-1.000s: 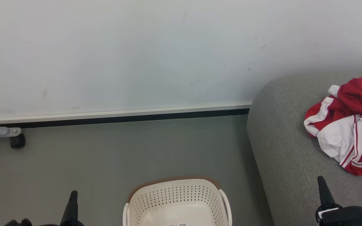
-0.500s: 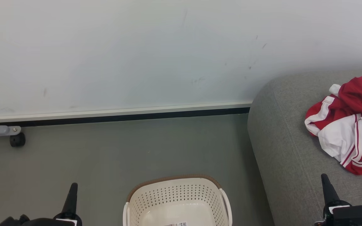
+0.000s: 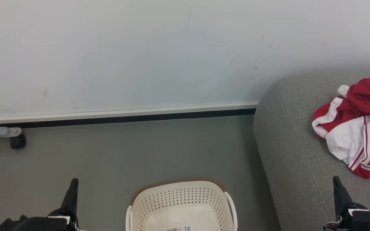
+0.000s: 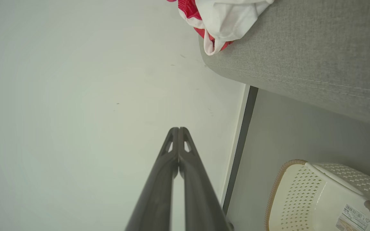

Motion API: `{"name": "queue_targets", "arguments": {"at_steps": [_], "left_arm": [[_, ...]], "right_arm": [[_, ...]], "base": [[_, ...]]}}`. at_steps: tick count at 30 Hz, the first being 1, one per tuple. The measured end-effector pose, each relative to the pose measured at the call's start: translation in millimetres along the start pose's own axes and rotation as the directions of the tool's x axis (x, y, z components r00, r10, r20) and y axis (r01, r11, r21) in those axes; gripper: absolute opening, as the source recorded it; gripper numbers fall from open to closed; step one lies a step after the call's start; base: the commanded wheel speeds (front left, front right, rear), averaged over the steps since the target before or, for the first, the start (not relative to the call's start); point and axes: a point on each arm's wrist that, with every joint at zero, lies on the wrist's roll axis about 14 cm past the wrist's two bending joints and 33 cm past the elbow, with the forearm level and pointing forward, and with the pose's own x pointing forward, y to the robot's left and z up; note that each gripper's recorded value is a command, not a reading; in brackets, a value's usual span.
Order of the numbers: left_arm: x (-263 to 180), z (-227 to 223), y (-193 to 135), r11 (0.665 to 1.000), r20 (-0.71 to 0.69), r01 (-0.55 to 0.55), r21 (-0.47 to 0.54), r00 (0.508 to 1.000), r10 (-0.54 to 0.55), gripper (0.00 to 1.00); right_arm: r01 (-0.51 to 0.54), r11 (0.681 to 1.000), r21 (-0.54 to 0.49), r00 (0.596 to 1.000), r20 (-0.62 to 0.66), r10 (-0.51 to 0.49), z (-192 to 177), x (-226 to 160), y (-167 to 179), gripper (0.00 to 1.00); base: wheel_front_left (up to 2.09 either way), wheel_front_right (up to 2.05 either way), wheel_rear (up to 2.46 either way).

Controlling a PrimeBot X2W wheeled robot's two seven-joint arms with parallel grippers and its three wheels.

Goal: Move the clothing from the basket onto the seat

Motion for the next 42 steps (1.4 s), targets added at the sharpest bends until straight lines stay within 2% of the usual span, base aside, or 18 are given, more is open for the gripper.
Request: {"name": "queue_targets", "arguments": {"at_steps": [5, 8, 42], "left_arm": [[3.3, -0.1, -3.8, 0.998, -0.002, 0.018, -0.066, 1.000, -0.018, 0.00], [4.2, 0.2, -5.6, 0.996, 0.000, 0.025, -0.083, 1.000, -0.025, 0.00], [4.1, 0.4, -6.0, 0.996, 0.001, 0.029, -0.083, 1.000, -0.029, 0.00]], "right_arm": [[-0.018, 0.997, 0.072, 1.000, 0.009, 0.018, 2.6, 1.9, 2.6, 0.00], [-0.027, 0.997, 0.076, 1.000, 0.010, 0.027, 2.8, 3.5, 5.5, 0.00], [-0.027, 0.997, 0.076, 1.000, 0.010, 0.026, 2.7, 3.5, 5.4, 0.00]], "base": [[0.00, 0.00, 0.00], [0.00, 0.00, 0.00], [0.00, 0.00, 0.00]]}}
